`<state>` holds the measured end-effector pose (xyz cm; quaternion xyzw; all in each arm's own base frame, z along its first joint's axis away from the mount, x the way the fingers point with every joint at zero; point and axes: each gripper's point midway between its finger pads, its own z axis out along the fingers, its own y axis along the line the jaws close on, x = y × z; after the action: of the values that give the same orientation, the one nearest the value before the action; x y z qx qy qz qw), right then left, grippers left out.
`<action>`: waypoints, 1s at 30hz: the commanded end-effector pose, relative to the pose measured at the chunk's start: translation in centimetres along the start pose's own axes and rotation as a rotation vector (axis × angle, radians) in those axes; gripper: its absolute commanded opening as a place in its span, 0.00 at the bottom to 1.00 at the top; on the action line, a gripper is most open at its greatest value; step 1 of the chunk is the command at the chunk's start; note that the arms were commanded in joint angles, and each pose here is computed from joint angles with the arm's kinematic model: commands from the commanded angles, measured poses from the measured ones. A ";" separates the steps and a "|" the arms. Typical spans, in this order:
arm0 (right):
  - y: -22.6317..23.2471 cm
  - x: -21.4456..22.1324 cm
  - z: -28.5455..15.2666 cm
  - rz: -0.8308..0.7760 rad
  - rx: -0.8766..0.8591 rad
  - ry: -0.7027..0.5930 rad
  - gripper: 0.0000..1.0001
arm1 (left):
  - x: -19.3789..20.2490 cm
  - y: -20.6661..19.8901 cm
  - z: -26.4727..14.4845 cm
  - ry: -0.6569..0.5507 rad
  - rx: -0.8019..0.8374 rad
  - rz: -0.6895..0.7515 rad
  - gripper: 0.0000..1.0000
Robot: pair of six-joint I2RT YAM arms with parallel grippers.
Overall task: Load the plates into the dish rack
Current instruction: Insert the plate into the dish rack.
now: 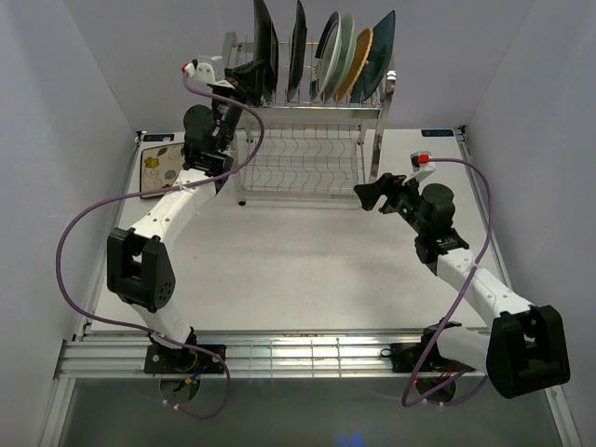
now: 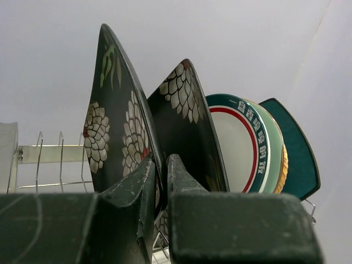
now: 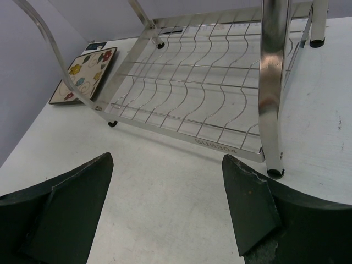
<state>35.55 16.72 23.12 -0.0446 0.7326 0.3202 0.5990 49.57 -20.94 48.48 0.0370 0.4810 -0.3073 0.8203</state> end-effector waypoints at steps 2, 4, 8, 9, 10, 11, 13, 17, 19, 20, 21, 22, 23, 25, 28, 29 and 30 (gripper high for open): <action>0.9 -1.7 -0.3 -0.033 -0.023 -0.057 0.86 | -10.8 -4.4 -1.9 -0.232 0.112 0.004 0.00; 0.9 -1.7 -0.4 -0.034 -0.021 -0.061 0.86 | -10.7 -4.6 -2.2 -0.226 0.122 0.004 0.06; 0.9 -1.7 -0.4 -0.034 -0.022 -0.060 0.86 | -10.1 -5.0 -3.0 -0.205 0.143 0.007 0.28; 0.9 -1.7 -0.4 -0.034 -0.024 -0.061 0.86 | -10.0 -5.0 -3.2 -0.201 0.145 0.009 0.31; 0.9 -1.7 -0.4 -0.034 -0.024 -0.060 0.86 | -9.8 -5.0 -3.2 -0.197 0.144 0.016 0.34; 0.9 -1.7 -0.4 -0.034 -0.025 -0.059 0.86 | -9.7 -4.9 -3.2 -0.195 0.142 0.019 0.36; 1.0 -1.7 -0.5 -0.034 -0.026 -0.060 0.86 | -9.4 -4.6 -2.9 -0.193 0.134 0.027 0.42; 1.0 -1.7 -0.7 -0.038 -0.024 -0.063 0.86 | -8.4 -4.2 -2.1 -0.178 0.127 0.039 0.42; 0.9 -1.7 -0.7 -0.039 -0.019 -0.064 0.86 | -8.1 -3.9 -1.9 -0.173 0.119 0.036 0.44; 0.9 -1.8 -0.8 -0.041 -0.018 -0.067 0.86 | -8.0 -3.8 -1.8 -0.172 0.114 0.034 0.47; 0.9 -1.9 -0.8 -0.042 -0.017 -0.068 0.86 | -8.0 -3.8 -1.8 -0.171 0.114 0.037 0.48; 0.9 -1.9 -0.8 -0.042 -0.017 -0.068 0.86 | -8.3 -3.9 -2.0 -0.174 0.114 0.040 0.51; 0.9 -1.9 -0.8 -0.042 -0.017 -0.068 0.86 | -8.3 -3.9 -2.1 -0.175 0.114 0.045 0.57; 0.9 -1.8 -0.8 -0.043 -0.017 -0.064 0.87 | -8.5 -3.9 -2.4 -0.167 0.115 0.084 0.64; 0.9 -1.7 -0.8 -0.045 -0.019 -0.060 0.86 | -8.5 -3.6 -3.4 -0.121 0.086 0.138 0.72; 0.9 -1.7 -0.9 -0.045 -0.019 -0.060 0.87 | -8.8 -3.6 -4.5 -0.109 0.080 0.159 0.74; 0.9 -1.7 -0.9 -0.047 -0.019 -0.062 0.87 | -8.5 -3.4 -5.2 -0.093 0.070 0.177 0.75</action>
<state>35.15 16.51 24.32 -0.0484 0.7215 0.3192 0.6125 43.76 -19.32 52.34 0.0777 0.4281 -0.2870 0.8534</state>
